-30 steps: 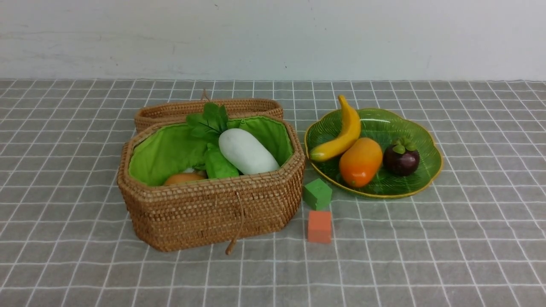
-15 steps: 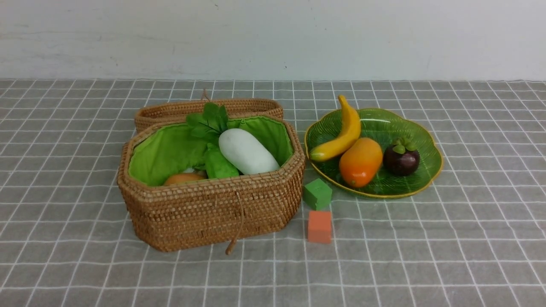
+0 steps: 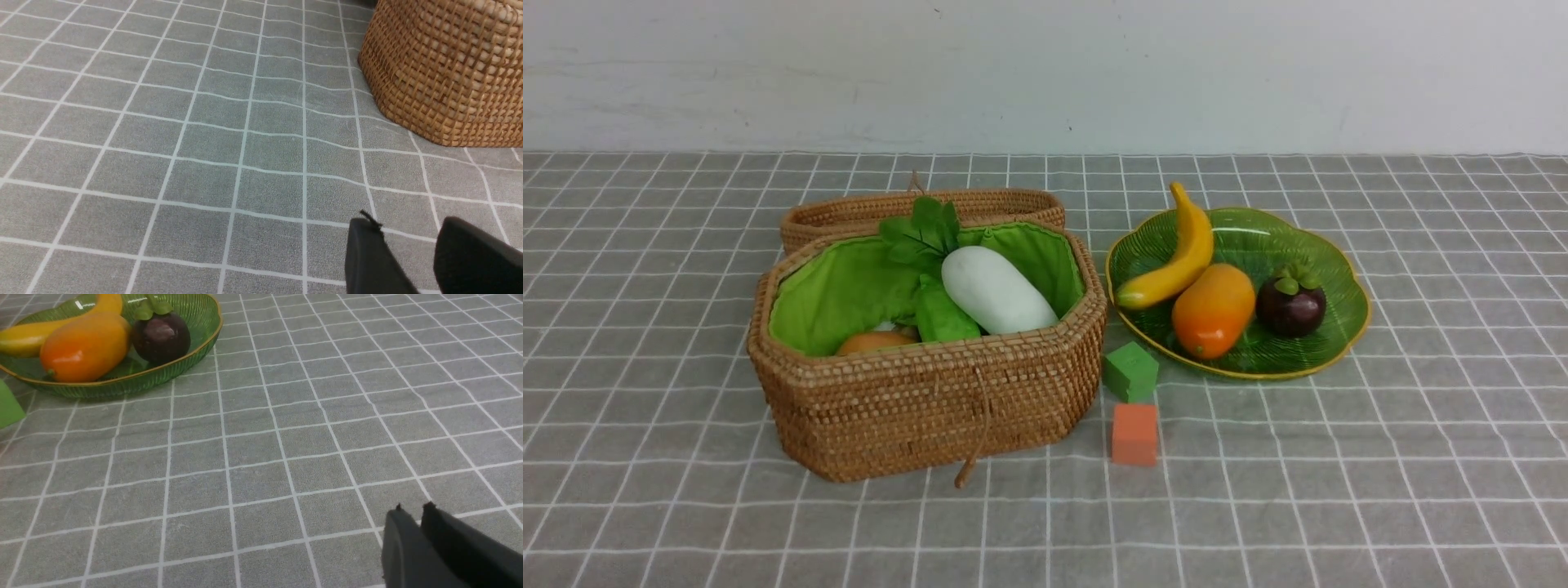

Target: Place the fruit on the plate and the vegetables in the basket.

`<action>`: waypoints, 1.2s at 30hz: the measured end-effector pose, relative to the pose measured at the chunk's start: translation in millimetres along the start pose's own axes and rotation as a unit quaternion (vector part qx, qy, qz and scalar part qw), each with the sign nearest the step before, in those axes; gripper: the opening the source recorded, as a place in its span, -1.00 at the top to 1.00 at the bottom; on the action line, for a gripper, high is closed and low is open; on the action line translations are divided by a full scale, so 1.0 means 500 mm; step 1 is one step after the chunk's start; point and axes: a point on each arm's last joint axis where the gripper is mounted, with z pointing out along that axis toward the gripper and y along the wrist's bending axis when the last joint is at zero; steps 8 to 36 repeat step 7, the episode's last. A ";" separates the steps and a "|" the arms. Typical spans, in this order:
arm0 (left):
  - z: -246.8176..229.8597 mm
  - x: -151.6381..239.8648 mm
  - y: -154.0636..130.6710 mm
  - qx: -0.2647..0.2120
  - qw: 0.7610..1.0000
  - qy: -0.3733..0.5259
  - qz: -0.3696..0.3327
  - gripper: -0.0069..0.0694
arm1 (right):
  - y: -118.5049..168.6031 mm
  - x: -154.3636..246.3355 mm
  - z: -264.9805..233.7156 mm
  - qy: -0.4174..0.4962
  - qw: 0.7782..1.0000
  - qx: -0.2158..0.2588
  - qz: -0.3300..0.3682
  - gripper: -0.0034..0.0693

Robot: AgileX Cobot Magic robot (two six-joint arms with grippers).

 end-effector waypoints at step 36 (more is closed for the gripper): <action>0.000 0.000 0.000 0.000 1.000 0.000 0.000 0.19 | 0.000 0.000 0.000 0.000 1.000 0.000 0.004 0.69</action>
